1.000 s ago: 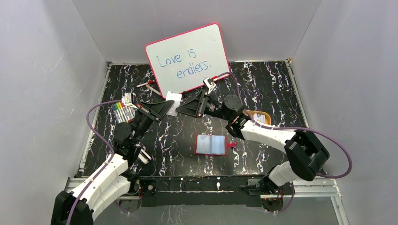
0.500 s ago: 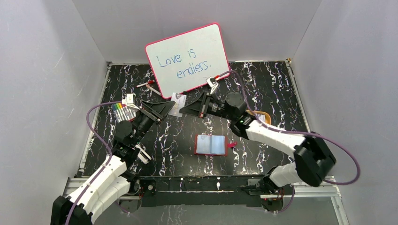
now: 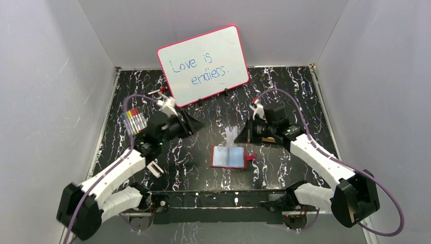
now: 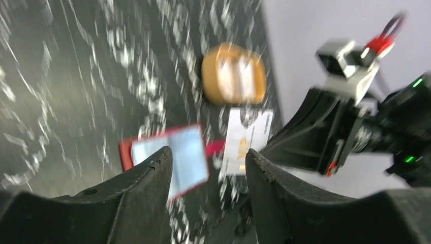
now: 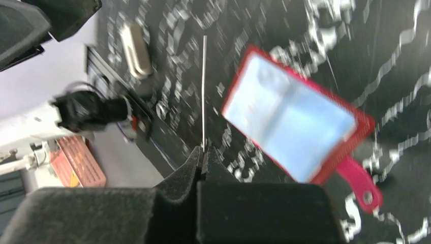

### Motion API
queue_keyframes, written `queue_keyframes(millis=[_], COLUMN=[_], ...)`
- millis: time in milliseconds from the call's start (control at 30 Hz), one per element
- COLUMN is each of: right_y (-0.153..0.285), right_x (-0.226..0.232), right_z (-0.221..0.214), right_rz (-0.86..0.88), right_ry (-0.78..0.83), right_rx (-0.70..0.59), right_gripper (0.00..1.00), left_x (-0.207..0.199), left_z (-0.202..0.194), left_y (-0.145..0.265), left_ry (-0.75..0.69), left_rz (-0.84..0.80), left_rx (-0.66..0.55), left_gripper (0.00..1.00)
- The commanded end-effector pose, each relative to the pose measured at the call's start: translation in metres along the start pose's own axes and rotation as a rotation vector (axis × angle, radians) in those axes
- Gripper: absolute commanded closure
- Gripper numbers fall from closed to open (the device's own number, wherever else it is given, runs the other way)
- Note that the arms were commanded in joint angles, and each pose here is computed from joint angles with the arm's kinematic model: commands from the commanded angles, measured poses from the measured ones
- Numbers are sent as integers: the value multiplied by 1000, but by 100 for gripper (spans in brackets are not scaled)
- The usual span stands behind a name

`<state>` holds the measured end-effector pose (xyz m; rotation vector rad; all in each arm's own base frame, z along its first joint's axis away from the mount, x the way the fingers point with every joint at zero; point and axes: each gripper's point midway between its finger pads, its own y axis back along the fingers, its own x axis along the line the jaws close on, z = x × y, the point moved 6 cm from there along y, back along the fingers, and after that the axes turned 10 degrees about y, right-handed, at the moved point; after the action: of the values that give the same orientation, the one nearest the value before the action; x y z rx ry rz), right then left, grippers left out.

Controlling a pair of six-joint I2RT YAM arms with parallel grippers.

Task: Put the credit cards into the card holder
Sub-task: Insert the credit card into the card holder.

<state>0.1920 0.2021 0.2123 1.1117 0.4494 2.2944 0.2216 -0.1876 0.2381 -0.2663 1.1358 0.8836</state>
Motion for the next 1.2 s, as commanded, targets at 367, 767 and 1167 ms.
queue_keyframes(millis=[367,767,1167], right_y=[-18,-36,-38], right_x=[-37,-52,-63], right_z=[-80,-84,-98], right_rz=[77,33,-20], right_ry=[-186,-258,-265], right_rx=[108,118,167], right_gripper=[100,100,100], left_x=[60,104,115], left_z=[-105,-122,-133], left_y=[-25,-32,-41], left_ry=[-10,-27,-37], left_rz=[87,247,293], left_rx=[383,422,471], left_gripper=[63,64,55])
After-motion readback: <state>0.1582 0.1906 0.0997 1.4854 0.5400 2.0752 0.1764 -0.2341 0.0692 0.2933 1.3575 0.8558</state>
